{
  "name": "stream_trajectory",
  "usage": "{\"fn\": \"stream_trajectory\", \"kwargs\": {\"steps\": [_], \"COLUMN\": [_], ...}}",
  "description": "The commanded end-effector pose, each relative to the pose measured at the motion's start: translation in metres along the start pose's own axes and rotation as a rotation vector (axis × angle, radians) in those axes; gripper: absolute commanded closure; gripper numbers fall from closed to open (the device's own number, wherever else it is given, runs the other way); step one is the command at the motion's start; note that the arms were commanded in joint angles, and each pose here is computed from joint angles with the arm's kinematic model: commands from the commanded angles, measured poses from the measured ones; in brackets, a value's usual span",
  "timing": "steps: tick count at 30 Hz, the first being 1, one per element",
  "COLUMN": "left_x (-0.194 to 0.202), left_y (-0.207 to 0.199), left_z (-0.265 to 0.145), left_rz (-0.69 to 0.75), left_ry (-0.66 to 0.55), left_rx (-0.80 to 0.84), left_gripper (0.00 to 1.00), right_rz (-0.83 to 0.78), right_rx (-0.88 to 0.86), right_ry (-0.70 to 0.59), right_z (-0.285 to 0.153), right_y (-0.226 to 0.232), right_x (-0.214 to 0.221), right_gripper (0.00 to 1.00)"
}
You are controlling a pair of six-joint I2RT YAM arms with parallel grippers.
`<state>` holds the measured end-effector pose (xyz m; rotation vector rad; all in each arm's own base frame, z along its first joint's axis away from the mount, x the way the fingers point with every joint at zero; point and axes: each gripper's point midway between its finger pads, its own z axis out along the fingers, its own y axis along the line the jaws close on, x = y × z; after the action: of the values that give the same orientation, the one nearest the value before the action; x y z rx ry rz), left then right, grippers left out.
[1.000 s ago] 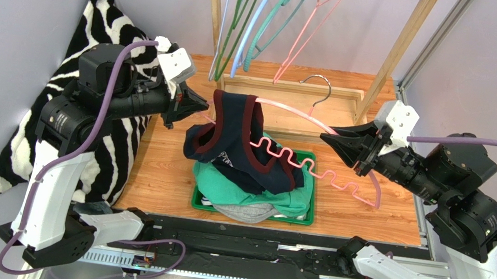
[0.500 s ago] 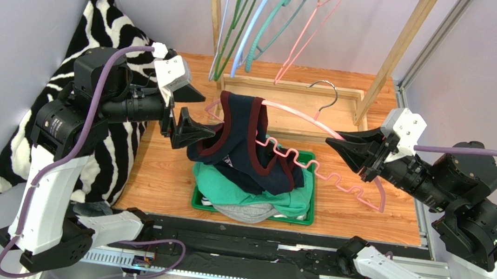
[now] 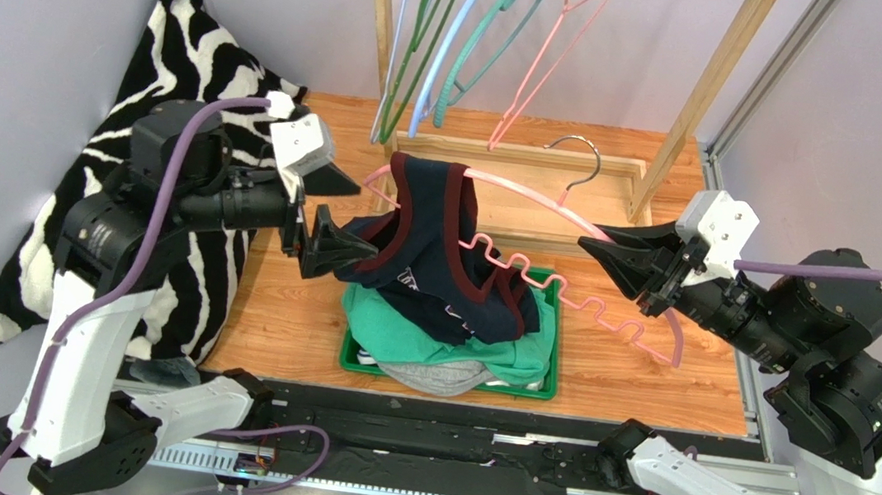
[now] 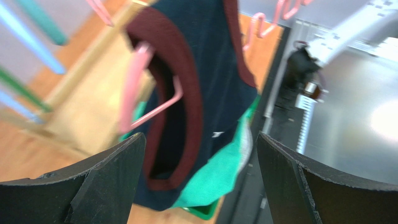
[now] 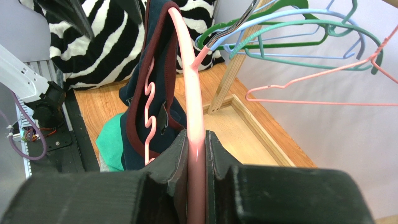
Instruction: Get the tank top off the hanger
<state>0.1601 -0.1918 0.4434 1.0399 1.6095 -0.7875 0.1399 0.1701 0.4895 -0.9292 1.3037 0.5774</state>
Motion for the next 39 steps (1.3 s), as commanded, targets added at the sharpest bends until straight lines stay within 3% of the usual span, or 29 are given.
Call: {"fn": "stream_trajectory", "kwargs": {"steps": [1,7,15,18,19,22,26,27,39], "left_x": [0.011,0.010,-0.006,-0.009,-0.010,-0.012,-0.012,-0.010,-0.023], "left_y": [-0.022,-0.013,0.000,0.003,0.005,0.008,0.012,0.014,0.009], "left_z": [0.022,0.040,0.051,0.053,0.054,0.055,0.058,0.057,0.017], "left_rz": [-0.114,-0.184,-0.209,-0.208,-0.208,-0.211,-0.208,-0.202,-0.076], "left_ry": [0.025,0.039,0.011,0.006,0.003,0.001,0.009,0.013,-0.043], "left_rx": [0.214,0.228,0.201,0.188,0.181,0.175,0.157,0.147,0.039], "left_gripper": [0.03,0.05,0.24,0.41,0.53,0.74,0.89,1.00,1.00], "right_rz": [-0.045,-0.044,-0.030,-0.027,-0.024,-0.020,-0.015,-0.013,-0.004], "right_rx": [-0.001,-0.007,-0.022,-0.023,-0.024,-0.027,-0.030,-0.034,-0.035], "right_ry": [-0.116,-0.118,-0.115,-0.120,-0.117,-0.110,-0.121,-0.122,-0.095], "right_z": [0.015,0.021,0.023,0.020,0.020,0.020,0.015,0.015,-0.002], "right_y": [-0.008,-0.009,-0.005,-0.004,-0.004,-0.002,0.001,0.002,0.008], "right_x": [-0.032,-0.033,-0.030,-0.031,-0.029,-0.027,-0.023,-0.022,-0.017], "right_gripper": [1.00,1.00,1.00,1.00,1.00,1.00,1.00,1.00,1.00]}}
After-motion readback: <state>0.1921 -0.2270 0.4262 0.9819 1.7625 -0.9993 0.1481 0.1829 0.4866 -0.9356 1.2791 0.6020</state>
